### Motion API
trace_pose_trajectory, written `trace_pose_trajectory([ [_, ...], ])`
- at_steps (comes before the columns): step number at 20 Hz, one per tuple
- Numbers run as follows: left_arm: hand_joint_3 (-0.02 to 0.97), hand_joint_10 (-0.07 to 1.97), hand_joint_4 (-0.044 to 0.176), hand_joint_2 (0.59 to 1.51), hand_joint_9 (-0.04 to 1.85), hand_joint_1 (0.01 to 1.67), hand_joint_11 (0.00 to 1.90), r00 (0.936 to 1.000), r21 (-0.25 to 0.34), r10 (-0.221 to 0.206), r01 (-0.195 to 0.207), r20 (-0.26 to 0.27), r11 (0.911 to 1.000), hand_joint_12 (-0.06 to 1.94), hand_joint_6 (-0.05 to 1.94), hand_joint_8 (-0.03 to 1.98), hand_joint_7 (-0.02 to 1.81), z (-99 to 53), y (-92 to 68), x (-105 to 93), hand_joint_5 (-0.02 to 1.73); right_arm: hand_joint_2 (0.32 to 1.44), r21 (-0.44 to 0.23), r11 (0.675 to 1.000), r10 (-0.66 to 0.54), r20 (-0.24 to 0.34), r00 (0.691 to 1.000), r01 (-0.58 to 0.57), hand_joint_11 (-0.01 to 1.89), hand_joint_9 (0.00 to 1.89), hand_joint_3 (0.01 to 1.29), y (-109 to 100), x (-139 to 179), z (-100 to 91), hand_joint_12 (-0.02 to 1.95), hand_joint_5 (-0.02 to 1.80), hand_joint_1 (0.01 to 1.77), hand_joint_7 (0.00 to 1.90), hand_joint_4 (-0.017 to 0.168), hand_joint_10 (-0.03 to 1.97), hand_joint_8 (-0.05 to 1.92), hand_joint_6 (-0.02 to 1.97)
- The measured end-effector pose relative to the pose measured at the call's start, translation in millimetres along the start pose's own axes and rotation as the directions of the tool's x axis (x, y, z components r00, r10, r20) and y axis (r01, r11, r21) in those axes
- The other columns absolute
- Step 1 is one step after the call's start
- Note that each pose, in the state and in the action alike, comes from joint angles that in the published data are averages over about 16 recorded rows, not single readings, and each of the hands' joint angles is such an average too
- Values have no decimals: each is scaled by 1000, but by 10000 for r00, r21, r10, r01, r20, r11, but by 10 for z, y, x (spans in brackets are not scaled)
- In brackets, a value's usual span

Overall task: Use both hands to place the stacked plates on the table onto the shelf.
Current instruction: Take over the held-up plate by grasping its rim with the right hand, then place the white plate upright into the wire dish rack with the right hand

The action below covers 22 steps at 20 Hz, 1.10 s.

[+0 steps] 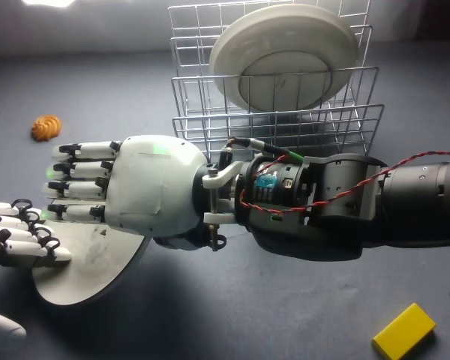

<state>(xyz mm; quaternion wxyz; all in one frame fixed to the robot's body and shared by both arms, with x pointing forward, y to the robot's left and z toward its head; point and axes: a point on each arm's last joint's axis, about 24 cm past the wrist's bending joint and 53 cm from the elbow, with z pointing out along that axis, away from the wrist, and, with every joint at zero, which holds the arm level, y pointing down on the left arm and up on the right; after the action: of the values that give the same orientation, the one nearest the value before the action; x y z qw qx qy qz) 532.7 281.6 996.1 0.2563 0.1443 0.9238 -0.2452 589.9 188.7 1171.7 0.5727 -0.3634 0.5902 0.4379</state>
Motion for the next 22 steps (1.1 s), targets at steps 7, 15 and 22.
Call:
trace_pose_trajectory([
  [7, 4, -15, -11, 1146, 189, 19, 114, 9999, 50, -113, 112, 108, 9999, 24, -33, -6, 240, -6, 1, -34, 247, 1014, 73, 9999, 128, 162, 9998, -129, 312, 634, 11, -50, -30, 17, 1073, 591, 1137, 635, -3, 240, 218, 207],
  [15, 4, -7, -4, 1149, 184, 18, 135, 9947, 178, -132, 114, 1019, 9998, 49, -15, -2, 232, -96, -14, -395, 255, 1014, 37, 9984, 562, 341, 9978, -564, 627, 974, 11, -54, -73, 10, 1370, 835, 1125, 946, -8, 491, 685, 446],
  [22, 4, 2, 1, 1147, 185, 17, 136, 9643, 391, 8, -116, 2648, 9992, 59, 6, 3, 223, -323, -66, -1030, 262, 1008, 29, 9923, 1235, 479, 9912, -1238, 672, 978, 11, -80, -140, -17, 1398, 838, 1129, 965, -2, 577, 953, 593],
])
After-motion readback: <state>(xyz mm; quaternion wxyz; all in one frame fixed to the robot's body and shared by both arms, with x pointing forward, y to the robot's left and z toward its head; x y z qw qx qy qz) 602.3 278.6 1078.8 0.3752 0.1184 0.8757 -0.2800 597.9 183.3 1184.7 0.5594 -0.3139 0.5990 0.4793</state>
